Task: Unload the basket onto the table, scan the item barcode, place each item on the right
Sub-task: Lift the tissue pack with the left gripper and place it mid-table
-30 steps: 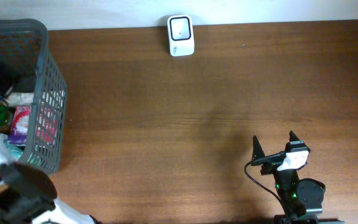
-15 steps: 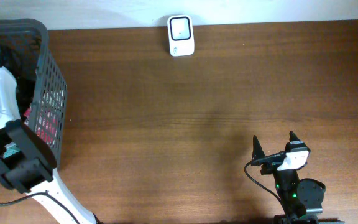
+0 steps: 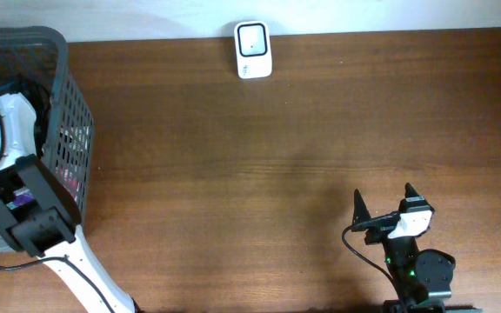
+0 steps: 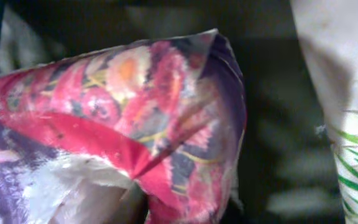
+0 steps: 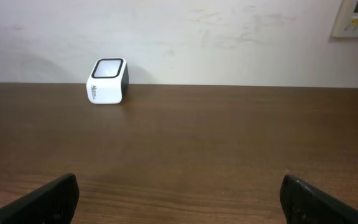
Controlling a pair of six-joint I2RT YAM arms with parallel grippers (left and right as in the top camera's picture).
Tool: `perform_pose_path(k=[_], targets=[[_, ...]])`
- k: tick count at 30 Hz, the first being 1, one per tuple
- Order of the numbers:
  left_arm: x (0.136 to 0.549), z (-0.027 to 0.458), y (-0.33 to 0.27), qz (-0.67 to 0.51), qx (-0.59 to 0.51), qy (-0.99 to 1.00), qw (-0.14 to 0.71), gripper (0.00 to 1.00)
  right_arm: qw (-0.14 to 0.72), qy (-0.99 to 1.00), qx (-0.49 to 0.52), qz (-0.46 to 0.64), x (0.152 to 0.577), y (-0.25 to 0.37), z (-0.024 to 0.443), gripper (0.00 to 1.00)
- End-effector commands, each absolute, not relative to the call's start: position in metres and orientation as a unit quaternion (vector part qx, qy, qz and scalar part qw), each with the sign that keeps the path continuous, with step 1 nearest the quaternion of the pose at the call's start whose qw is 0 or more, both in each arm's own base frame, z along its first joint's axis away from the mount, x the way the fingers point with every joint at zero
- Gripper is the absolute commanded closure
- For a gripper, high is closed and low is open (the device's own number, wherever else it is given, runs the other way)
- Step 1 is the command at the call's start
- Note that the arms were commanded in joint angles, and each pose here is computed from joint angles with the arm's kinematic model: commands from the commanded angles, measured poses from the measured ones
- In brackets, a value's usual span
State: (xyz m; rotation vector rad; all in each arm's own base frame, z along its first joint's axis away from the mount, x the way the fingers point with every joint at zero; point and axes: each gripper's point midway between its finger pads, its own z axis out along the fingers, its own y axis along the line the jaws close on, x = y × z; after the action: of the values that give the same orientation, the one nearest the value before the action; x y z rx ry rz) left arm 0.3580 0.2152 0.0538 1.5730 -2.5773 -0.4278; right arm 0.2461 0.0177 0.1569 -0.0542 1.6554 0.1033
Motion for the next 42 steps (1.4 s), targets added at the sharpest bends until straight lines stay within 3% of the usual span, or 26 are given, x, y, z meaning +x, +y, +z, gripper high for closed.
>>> perform_pose_path(k=[1,4,10,17,22,27,30,35,42], targets=[[0.363,0.067,0.221,-0.145,0.519,-0.841,0.045,1.0,0.673,0.738,-0.021,0.048,0.246,0.018,0.153,0.01],[0.377,0.129,0.227,-0.137,0.526,-0.839,-0.002,1.0,0.673,0.738,-0.021,0.048,0.246,0.018,0.153,0.01],[0.427,0.277,0.201,0.009,0.461,-0.858,-0.225,1.0,0.673,0.738,-0.021,0.048,0.246,0.018,0.153,0.01],[0.386,0.436,0.166,0.054,0.409,-0.796,-0.444,1.0,0.673,0.738,-0.021,0.048,0.246,0.018,0.153,0.01],[0.373,0.481,0.077,0.151,0.239,-0.829,-0.483,1.0,0.673,0.738,-0.021,0.048,0.246,0.018,0.153,0.01],[0.384,0.471,-0.031,0.212,0.119,-0.864,-0.441,1.0,0.672,0.738,-0.021,0.048,0.246,0.018,0.153,0.01],[0.393,0.434,-0.084,0.152,0.079,-0.903,-0.395,1.0,0.673,0.738,-0.021,0.048,0.246,0.018,0.153,0.01],[0.402,0.352,-0.178,0.092,-0.007,-0.948,-0.305,1.0,0.673,0.738,-0.021,0.048,0.246,0.018,0.153,0.01],[0.409,0.19,-0.267,0.015,-0.065,-0.977,-0.201,1.0,0.673,0.738,-0.021,0.048,0.246,0.018,0.153,0.01]])
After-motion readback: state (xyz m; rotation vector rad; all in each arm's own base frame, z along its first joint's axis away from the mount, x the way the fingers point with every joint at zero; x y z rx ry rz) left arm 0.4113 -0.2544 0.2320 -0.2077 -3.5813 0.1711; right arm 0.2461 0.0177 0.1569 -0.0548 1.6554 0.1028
